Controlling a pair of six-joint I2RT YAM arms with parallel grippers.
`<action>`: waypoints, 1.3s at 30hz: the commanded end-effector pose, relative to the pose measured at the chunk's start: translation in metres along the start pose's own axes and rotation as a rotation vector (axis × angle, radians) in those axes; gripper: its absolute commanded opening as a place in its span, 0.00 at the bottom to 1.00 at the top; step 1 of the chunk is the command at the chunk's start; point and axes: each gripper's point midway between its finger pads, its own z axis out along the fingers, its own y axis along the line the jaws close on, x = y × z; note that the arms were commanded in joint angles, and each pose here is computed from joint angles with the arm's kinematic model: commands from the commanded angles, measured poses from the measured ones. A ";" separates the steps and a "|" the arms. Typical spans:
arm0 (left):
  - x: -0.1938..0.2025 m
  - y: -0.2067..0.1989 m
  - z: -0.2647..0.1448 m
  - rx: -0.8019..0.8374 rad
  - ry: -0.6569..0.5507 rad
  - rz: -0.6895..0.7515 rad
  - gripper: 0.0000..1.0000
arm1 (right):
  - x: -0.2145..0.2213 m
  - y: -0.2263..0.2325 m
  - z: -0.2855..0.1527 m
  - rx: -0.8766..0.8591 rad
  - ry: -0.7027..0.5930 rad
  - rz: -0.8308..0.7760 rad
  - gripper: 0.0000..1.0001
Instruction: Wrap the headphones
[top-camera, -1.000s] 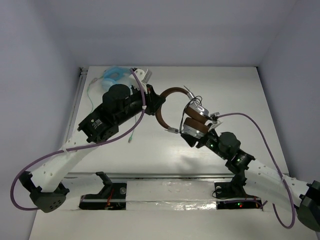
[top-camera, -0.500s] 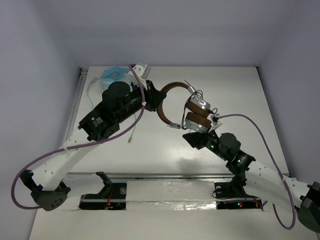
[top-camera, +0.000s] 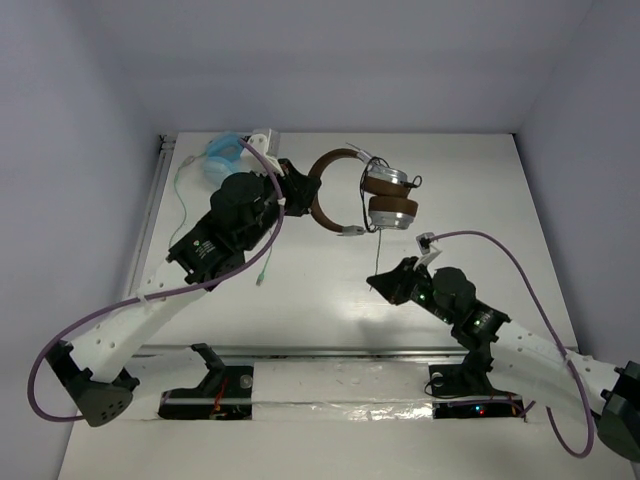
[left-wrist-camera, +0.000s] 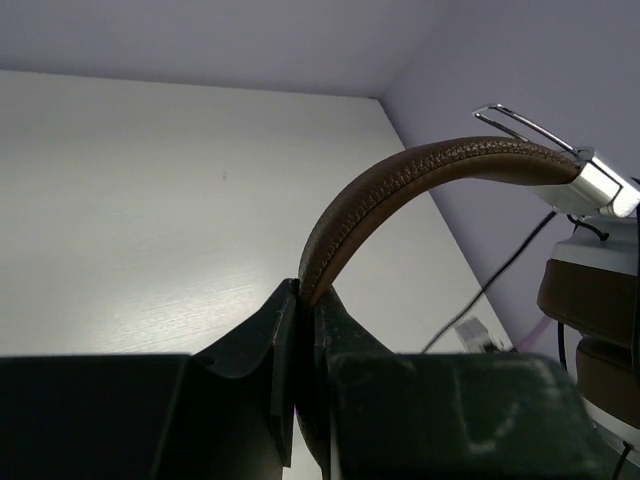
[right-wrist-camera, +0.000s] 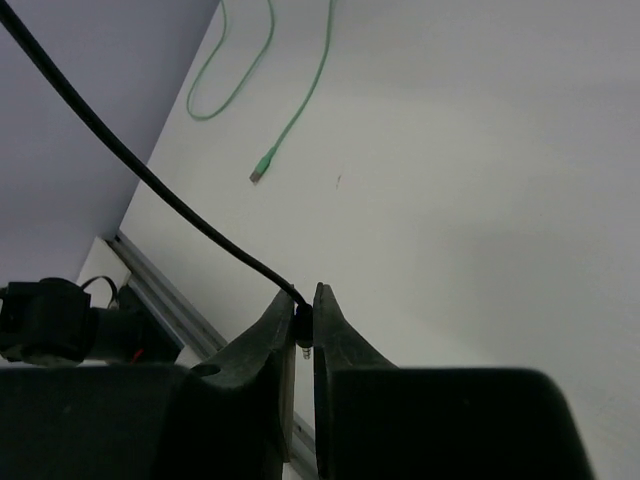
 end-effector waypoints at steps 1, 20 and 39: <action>-0.054 0.007 0.005 -0.074 -0.254 -0.139 0.00 | 0.009 0.022 -0.001 -0.060 0.058 -0.001 0.00; 0.015 0.128 0.044 -0.520 -0.217 0.015 0.00 | 0.035 0.066 -0.009 0.012 0.220 -0.061 0.00; 0.174 0.158 0.002 -0.624 0.101 0.259 0.00 | -0.019 0.067 0.000 0.262 0.349 -0.486 0.00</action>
